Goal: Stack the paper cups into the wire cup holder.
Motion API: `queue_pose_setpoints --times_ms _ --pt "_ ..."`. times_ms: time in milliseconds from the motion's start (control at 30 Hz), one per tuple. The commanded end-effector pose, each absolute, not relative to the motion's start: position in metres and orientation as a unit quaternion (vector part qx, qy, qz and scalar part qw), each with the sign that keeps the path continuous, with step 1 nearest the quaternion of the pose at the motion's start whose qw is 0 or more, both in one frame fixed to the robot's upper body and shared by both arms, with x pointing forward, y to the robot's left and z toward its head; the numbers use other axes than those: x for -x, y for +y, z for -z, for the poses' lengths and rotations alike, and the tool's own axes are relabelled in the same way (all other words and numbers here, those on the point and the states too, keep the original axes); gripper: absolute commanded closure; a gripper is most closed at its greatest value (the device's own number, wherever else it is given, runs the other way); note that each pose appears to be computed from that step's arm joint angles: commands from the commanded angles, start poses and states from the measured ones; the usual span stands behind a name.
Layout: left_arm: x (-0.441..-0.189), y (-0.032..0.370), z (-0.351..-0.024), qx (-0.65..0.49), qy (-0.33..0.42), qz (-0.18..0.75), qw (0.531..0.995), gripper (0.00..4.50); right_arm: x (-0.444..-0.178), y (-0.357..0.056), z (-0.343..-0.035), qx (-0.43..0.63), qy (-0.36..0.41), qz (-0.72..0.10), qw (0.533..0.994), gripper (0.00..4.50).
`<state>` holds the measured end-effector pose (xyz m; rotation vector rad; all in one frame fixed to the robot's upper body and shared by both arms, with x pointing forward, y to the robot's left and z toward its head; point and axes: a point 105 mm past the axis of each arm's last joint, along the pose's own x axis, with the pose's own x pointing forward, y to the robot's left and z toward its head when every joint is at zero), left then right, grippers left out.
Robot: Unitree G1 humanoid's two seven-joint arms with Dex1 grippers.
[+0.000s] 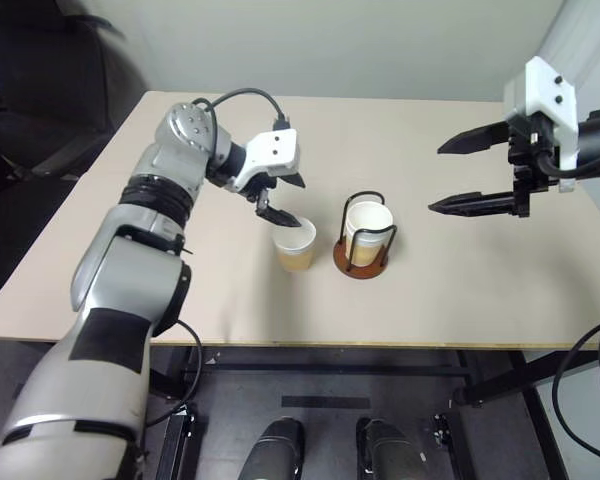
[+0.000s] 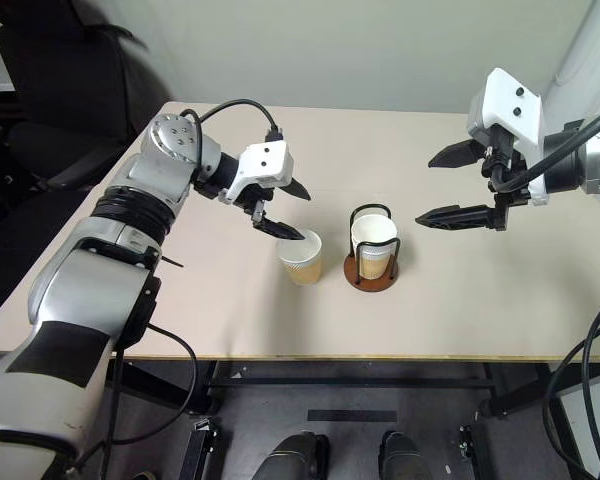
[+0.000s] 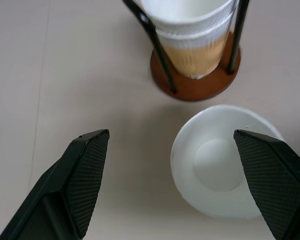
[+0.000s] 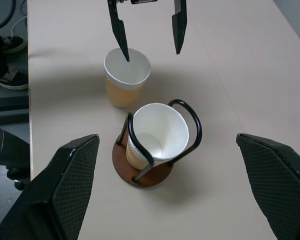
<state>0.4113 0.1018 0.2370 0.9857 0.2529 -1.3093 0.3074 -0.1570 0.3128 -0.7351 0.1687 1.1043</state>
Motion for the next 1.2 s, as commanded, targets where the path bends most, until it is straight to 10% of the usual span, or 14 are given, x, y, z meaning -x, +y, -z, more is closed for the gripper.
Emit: queue_pose_setpoints --times_ms 33,667,1067,1200 --pt "-0.414 0.096 -0.253 -0.465 0.088 0.566 0.675 0.21 -0.3 -0.16 -0.326 0.353 0.055 -0.502 0.788 0.04" --pt "-0.42 0.083 -0.225 -0.488 0.105 0.56 0.661 0.21 -0.299 -0.164 -0.32 0.357 0.06 -0.495 0.79 0.04" --pt "-0.432 0.092 -0.192 -0.57 0.123 0.509 0.633 4.28 -0.299 -0.163 -0.315 0.355 0.061 -0.493 0.792 0.0" --pt "-0.429 0.089 -0.195 -0.554 0.123 0.522 0.636 4.48 -0.298 -0.165 -0.314 0.357 0.064 -0.49 0.793 0.0"
